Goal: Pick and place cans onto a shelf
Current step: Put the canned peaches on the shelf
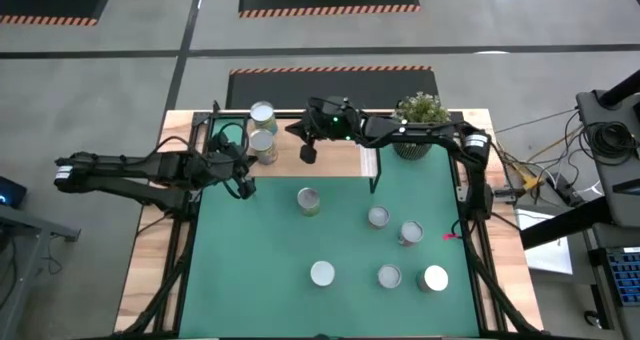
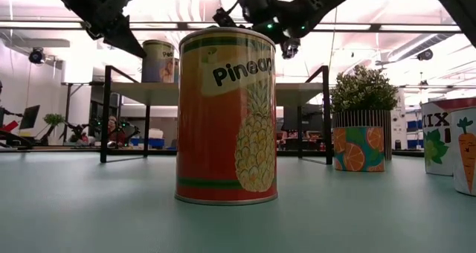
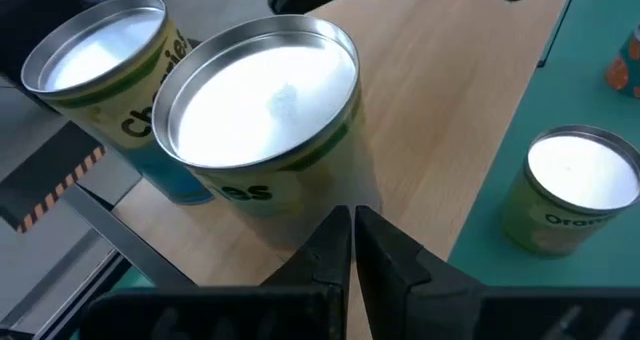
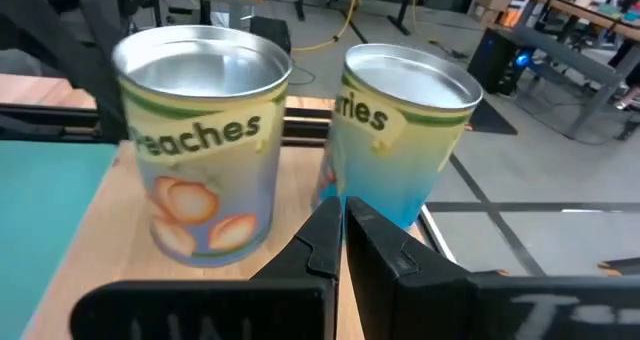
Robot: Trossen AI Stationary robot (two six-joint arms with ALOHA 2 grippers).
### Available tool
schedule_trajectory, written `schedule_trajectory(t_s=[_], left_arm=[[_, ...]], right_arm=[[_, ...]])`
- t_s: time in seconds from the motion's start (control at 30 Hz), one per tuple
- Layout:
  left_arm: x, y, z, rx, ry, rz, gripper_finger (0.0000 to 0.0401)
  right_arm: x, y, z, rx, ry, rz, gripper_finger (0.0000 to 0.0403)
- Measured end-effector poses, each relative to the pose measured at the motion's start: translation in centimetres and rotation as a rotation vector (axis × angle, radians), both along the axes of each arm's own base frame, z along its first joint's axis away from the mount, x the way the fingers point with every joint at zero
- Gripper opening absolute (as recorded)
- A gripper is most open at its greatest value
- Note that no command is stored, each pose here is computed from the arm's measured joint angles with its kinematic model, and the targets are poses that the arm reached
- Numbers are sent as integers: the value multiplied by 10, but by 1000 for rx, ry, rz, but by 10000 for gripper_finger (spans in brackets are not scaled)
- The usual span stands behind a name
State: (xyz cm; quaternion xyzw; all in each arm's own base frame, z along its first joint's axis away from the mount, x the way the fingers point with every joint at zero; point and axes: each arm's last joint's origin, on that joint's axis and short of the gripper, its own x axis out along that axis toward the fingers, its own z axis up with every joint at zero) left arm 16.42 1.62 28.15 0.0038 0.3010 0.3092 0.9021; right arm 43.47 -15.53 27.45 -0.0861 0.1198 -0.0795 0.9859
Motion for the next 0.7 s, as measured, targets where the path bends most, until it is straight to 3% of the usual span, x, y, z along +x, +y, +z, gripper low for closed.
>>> schedule_trajectory(t_s=[0.23, 0.7], left_arm=[[0, 0, 0, 1, 1, 1, 0], [0, 0, 0, -1, -1, 4, 0]], right_arm=[[13, -5, -6, -5, -7, 5, 9], [28, 3, -7, 18, -6, 132, 9]])
